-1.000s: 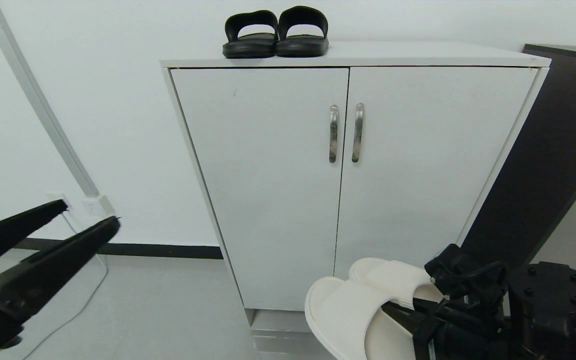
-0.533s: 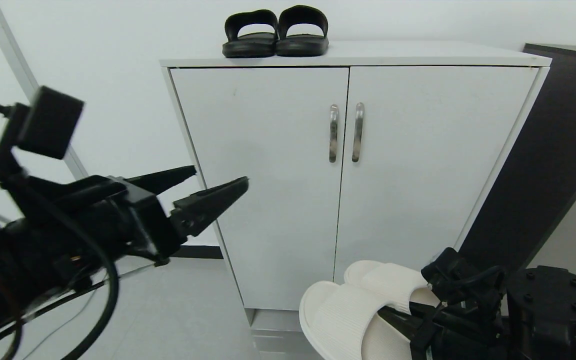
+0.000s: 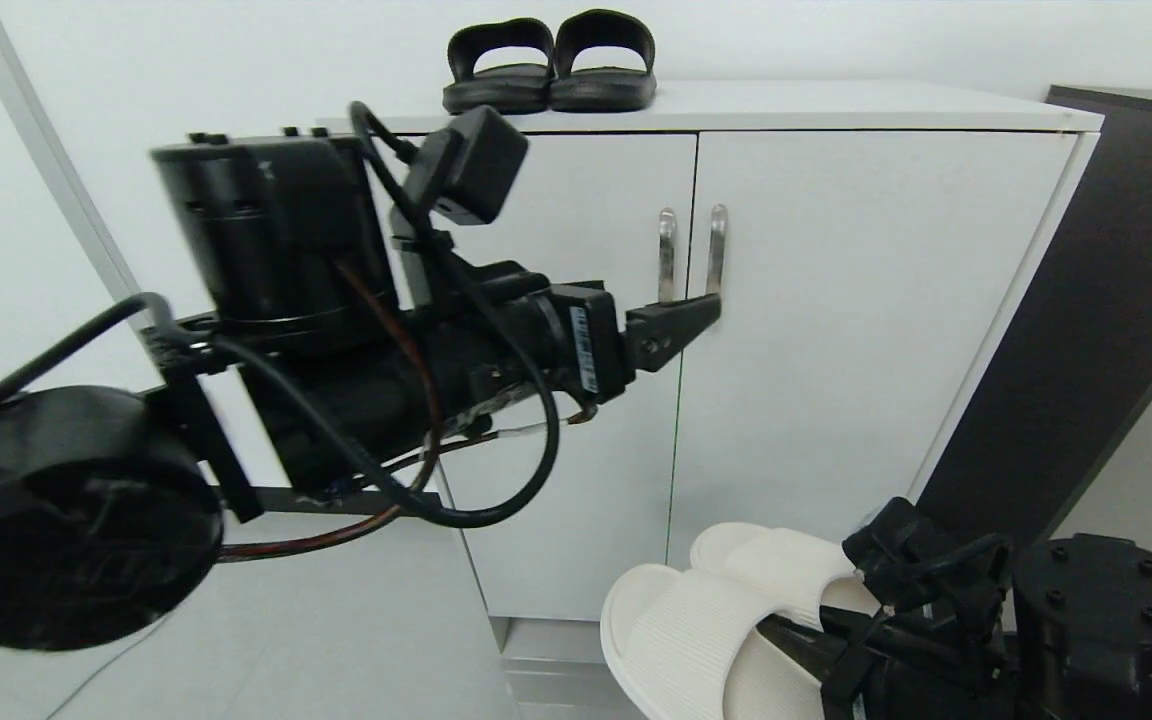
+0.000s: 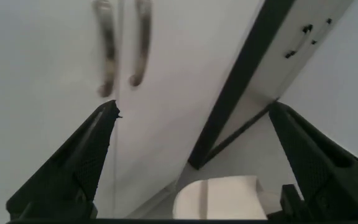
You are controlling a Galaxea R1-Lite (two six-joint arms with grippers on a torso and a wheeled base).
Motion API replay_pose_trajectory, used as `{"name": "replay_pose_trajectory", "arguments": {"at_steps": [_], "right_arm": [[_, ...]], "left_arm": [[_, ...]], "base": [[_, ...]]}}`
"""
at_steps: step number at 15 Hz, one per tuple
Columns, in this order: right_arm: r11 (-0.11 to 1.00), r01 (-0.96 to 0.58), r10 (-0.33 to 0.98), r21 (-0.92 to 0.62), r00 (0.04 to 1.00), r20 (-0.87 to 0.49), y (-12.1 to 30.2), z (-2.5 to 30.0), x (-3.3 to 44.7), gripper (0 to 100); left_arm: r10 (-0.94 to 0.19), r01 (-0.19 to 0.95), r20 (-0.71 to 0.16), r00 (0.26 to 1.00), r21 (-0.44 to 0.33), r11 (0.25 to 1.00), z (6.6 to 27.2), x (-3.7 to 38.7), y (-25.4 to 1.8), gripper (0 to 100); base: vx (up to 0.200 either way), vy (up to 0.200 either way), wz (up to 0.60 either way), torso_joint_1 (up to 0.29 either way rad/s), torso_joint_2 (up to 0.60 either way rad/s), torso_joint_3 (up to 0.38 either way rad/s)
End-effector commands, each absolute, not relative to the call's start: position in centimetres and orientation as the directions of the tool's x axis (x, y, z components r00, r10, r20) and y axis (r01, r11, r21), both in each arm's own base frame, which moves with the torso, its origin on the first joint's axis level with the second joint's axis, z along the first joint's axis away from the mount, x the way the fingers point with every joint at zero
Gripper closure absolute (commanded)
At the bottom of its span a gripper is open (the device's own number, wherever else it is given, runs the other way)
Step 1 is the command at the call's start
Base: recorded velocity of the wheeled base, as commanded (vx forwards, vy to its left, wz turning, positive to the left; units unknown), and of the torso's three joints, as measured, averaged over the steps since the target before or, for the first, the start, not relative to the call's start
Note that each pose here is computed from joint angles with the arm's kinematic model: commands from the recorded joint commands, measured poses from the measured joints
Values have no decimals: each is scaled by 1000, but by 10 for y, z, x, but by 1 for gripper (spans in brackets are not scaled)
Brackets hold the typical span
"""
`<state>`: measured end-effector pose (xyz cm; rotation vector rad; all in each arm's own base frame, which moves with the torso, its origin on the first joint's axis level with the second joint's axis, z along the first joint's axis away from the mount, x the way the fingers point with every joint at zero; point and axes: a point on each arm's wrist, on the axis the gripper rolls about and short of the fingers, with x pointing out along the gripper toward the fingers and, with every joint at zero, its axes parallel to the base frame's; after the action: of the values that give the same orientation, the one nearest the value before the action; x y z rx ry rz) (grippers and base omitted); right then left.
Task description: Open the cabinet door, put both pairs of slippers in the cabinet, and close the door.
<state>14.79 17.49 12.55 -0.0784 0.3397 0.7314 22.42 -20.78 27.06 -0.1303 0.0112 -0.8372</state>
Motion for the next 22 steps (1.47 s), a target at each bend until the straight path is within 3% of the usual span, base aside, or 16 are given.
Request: {"name": "replay_pose_trajectory", "arguments": {"at_steps": [1,4,7,9,22], "right_arm": [[744,-666,641,48,692,-331,175,125,148,100],[745,-665,640,48,693,-331,175,125,149,100],[745,-665,640,48,693,-331,175,125,149,100],[745,-666,640,46,693,-333,175,125,148,100],[749,-661,633,45,693,-344,175,122,150,100]], "left_arm": [[-782,774,3,624,-139,617,262,243,-237,0],[-874,846,51,483,-288,450,286,243,-242,0],[-900,853,70,430,-358,379,295,255,-254,0],[-892,842,63,447,-367,395,288,273,-265,0],[-809,778,56,585,-323,539,275,331,-261,0]], "base": [[0,0,0,0,0,0],[0,0,0,0,0,0],[0,0,0,0,0,0],[0,0,0,0,0,0],[0,0,0,0,0,0]]}}
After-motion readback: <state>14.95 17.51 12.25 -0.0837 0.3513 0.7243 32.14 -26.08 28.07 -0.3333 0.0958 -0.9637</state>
